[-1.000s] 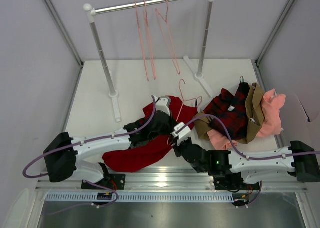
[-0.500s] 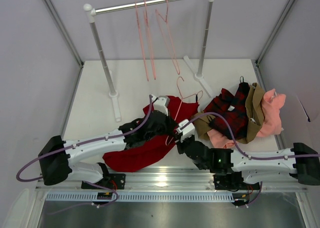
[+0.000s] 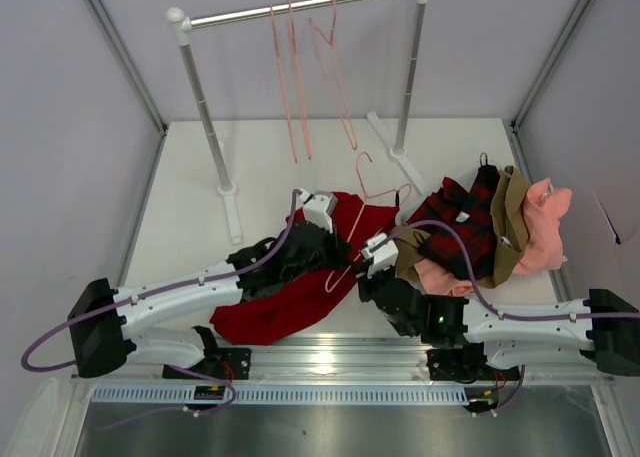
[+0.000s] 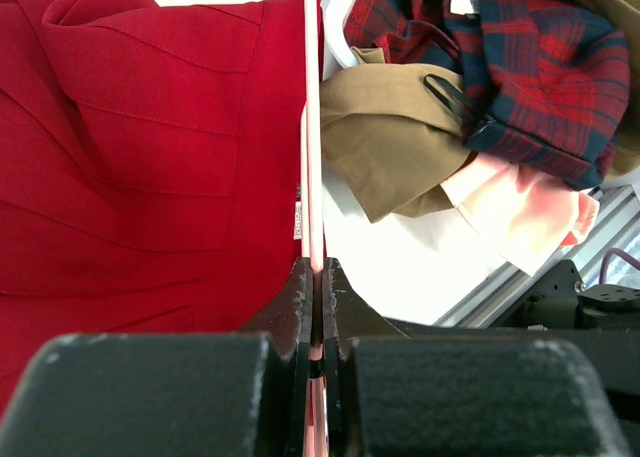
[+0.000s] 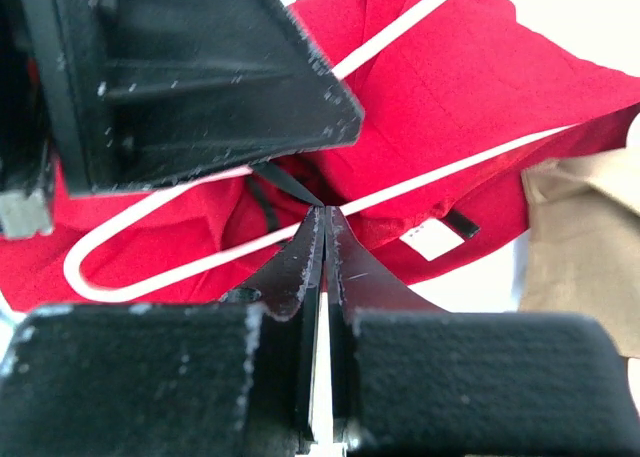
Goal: Place the skirt on the hanger
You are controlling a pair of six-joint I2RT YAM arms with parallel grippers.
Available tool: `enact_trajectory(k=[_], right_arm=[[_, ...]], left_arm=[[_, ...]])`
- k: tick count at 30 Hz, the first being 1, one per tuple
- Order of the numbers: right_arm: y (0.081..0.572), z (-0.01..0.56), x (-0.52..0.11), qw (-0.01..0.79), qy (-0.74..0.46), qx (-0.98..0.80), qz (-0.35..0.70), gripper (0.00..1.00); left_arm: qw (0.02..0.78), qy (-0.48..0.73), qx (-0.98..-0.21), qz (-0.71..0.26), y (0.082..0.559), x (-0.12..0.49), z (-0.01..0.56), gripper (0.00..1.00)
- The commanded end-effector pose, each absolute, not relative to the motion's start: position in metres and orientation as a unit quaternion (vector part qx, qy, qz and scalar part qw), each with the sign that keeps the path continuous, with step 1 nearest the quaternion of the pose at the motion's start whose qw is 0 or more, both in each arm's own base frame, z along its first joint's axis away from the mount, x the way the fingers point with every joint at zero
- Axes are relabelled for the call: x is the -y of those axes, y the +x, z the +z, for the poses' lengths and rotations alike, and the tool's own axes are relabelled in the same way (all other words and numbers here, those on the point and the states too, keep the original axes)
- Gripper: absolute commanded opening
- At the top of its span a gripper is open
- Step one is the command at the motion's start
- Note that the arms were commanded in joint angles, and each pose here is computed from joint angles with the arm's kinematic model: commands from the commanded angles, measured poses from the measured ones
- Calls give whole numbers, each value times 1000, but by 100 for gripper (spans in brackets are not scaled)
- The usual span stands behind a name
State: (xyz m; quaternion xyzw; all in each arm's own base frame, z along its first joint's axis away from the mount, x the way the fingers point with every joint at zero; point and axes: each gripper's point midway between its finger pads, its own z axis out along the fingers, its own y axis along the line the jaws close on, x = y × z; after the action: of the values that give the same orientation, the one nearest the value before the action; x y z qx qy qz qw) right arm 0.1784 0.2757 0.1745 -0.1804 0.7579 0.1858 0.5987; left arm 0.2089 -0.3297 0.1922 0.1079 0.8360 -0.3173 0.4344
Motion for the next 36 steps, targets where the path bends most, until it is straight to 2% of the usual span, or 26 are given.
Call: enact_trajectory(k=[1,8,9,10,11,12,15,22,29,36], right_arm=[[190,199,-268,631,-128,-741,190,0],[191,197,-270,625,-133,-746,191,1],[188,197,-274,619,-143,-747,198,7],[186,199,-275,616,-143,-747,206,33],[184,199,-274,607,-147,-752,208,43],[180,202,-275,601,-149,-755,217,58],[175,221,-263,583,-127,-773,218,72],[173,274,-196,579,-4,-782,232,77],[180,292,-125,614,101,-753,213,78],[187,301,-112,630,124,-744,188,85]], left_arm=[[454,102,-812,-353,206,332,222,0],[463,101,-807,-352,207,328,229,0],[467,101,-805,-353,207,328,233,0],[472,106,-801,-352,208,327,237,0],[479,110,-797,-351,209,327,241,0],[487,113,-791,-352,210,326,248,0],[517,140,-771,-344,211,320,265,0],[555,190,-748,-310,201,286,292,0],[565,198,-742,-301,176,235,309,0],[589,153,-747,-267,166,174,340,0]])
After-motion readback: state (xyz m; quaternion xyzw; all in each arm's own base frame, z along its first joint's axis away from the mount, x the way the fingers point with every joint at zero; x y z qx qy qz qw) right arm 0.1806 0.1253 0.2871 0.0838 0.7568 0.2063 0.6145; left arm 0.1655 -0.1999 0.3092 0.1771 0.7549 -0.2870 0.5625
